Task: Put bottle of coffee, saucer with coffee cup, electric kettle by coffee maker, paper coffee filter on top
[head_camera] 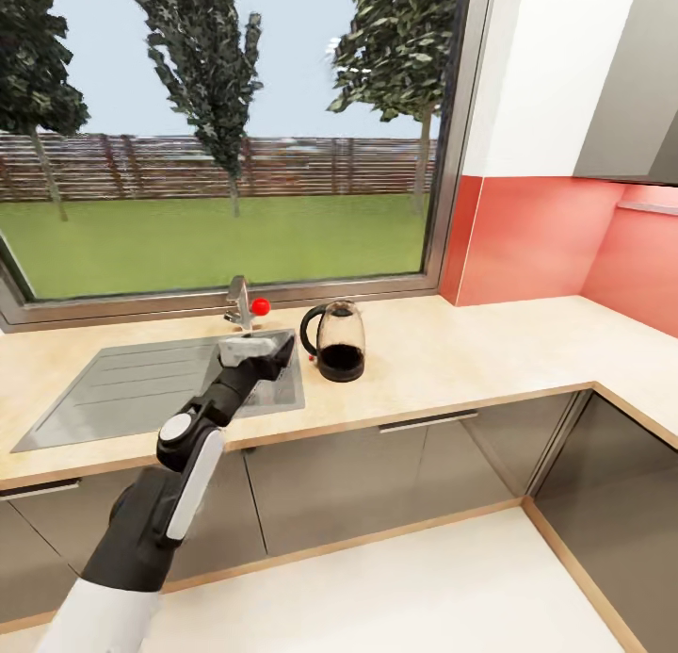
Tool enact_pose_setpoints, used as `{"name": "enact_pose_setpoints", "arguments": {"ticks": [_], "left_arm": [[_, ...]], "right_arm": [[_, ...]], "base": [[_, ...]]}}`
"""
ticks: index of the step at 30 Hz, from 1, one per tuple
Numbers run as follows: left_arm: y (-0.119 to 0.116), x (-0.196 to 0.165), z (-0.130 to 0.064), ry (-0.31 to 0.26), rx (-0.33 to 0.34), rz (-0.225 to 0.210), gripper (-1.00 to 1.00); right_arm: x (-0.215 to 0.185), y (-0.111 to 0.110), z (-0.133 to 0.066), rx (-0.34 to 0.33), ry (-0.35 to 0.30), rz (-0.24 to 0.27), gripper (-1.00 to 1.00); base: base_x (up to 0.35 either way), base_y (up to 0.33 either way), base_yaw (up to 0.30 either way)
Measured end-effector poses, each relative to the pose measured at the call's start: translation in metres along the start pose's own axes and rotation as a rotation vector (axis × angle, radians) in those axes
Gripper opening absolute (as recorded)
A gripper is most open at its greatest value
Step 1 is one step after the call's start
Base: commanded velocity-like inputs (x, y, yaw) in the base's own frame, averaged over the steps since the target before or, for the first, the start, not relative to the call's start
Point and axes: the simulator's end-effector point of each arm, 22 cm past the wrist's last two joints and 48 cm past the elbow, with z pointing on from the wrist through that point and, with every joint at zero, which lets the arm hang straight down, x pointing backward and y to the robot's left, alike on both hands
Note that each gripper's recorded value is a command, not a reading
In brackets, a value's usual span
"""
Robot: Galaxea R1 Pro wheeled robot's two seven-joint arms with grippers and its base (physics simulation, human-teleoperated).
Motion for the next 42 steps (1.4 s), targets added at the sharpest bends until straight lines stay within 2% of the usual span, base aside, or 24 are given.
{"name": "enact_pose_setpoints", "arguments": {"ticks": [5, 8, 12, 21, 31, 37, 42], "left_arm": [[0.026, 0.011, -0.009, 0.060, 0.029, 0.011, 1.00], [0.050, 0.027, -0.019, 0.118, 0.067, 0.056, 1.00], [0.065, 0.040, -0.026, 0.159, 0.077, 0.082, 1.00], [0.070, 0.046, -0.028, 0.176, 0.076, 0.104, 1.00], [0.070, 0.049, -0.029, 0.184, 0.076, 0.106, 1.00], [0.074, 0.062, -0.029, 0.212, 0.069, 0.097, 1.00], [0.087, 0.085, -0.032, 0.262, 0.046, 0.086, 1.00]], "right_arm": [[0.000, -0.001, 0.000, 0.002, 0.001, 0.000, 1.00], [0.000, -0.001, 0.000, 0.001, 0.002, 0.000, 1.00], [0.001, -0.001, 0.000, 0.000, 0.002, 0.000, 1.00], [0.002, -0.004, 0.000, 0.004, 0.007, 0.000, 1.00], [0.014, -0.009, -0.002, 0.006, 0.033, 0.003, 1.00], [0.018, -0.020, -0.004, 0.018, 0.041, 0.003, 1.00], [0.025, -0.021, -0.005, 0.016, 0.056, 0.005, 1.00]], "base": [[0.000, 0.000, 0.000], [0.000, 0.000, 0.000], [0.000, 0.000, 0.000], [0.019, 0.000, 0.000], [0.298, 0.025, -0.003], [0.307, 0.193, -0.217], [0.216, 0.176, -0.223]]}}
